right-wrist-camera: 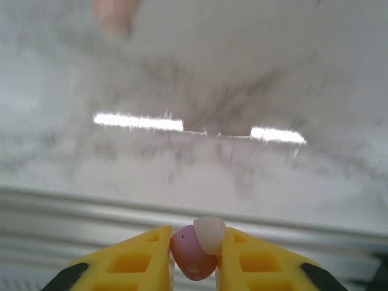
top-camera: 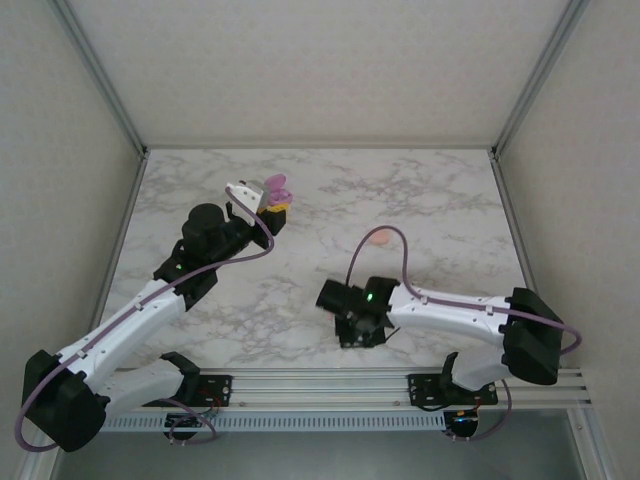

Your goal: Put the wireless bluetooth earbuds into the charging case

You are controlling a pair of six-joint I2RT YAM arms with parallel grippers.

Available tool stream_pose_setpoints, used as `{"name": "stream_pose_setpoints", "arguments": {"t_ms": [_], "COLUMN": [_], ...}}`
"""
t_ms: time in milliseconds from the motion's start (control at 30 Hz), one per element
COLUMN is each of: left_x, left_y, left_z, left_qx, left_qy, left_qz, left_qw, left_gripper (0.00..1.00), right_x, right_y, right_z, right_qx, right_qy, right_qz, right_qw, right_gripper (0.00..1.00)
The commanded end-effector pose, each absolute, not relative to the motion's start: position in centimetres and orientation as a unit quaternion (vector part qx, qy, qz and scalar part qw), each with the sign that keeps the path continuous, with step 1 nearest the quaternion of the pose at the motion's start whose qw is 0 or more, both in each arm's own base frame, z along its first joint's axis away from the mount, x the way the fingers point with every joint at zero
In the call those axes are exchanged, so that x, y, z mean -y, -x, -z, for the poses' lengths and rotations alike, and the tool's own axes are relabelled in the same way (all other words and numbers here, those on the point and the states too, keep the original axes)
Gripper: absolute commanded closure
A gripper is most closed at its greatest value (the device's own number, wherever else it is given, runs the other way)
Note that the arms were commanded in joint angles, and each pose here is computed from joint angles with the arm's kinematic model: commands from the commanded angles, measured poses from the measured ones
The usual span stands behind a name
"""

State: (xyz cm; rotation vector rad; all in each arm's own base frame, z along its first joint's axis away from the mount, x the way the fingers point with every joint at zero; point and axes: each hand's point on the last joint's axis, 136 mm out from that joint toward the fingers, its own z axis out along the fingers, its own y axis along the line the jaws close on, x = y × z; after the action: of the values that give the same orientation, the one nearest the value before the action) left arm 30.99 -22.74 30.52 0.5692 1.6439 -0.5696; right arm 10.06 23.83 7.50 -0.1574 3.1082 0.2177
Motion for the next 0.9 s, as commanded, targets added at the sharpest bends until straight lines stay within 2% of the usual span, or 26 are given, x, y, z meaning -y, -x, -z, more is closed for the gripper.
{"name": "stream_pose_setpoints", "arguments": {"t_ms": [0, 167, 367, 600, 733, 867], "left_x": [22.0, 21.7, 21.5, 21.1, 20.9, 20.8], "left_y": [-31.0, -30.9, -30.9, -30.9, -31.1, -31.3], "left_z": [-32.4, -32.3, -32.3, -32.3, -32.4, -32.6], "left_qx": [-0.699, -0.700, -0.701, -0.702, -0.702, -0.700], "left_qy": [-0.237, -0.235, -0.233, -0.234, -0.231, -0.229], "left_qz": [0.238, 0.236, 0.232, 0.227, 0.225, 0.226], "left_qw": [0.631, 0.631, 0.633, 0.634, 0.635, 0.637], "left_gripper": [0.71, 0.70, 0.70, 0.70, 0.70, 0.70], "right_x": [-24.0, -24.7, -26.1, -26.5, -26.2, -27.5], "right_y": [-14.3, -19.7, -23.0, -23.8, -23.6, -22.8], "right_z": [-7.2, -5.8, -3.6, -1.9, -2.3, -3.1], "right_qx": [-0.993, -0.992, -0.994, -0.995, -0.995, -0.991], "right_qy": [0.077, 0.048, 0.054, 0.074, 0.080, 0.081], "right_qz": [-0.078, -0.109, -0.093, -0.061, -0.060, -0.101], "right_qw": [0.039, 0.041, 0.026, 0.004, 0.004, -0.014], "right_gripper": [0.78, 0.78, 0.78, 0.76, 0.70, 0.67]}}
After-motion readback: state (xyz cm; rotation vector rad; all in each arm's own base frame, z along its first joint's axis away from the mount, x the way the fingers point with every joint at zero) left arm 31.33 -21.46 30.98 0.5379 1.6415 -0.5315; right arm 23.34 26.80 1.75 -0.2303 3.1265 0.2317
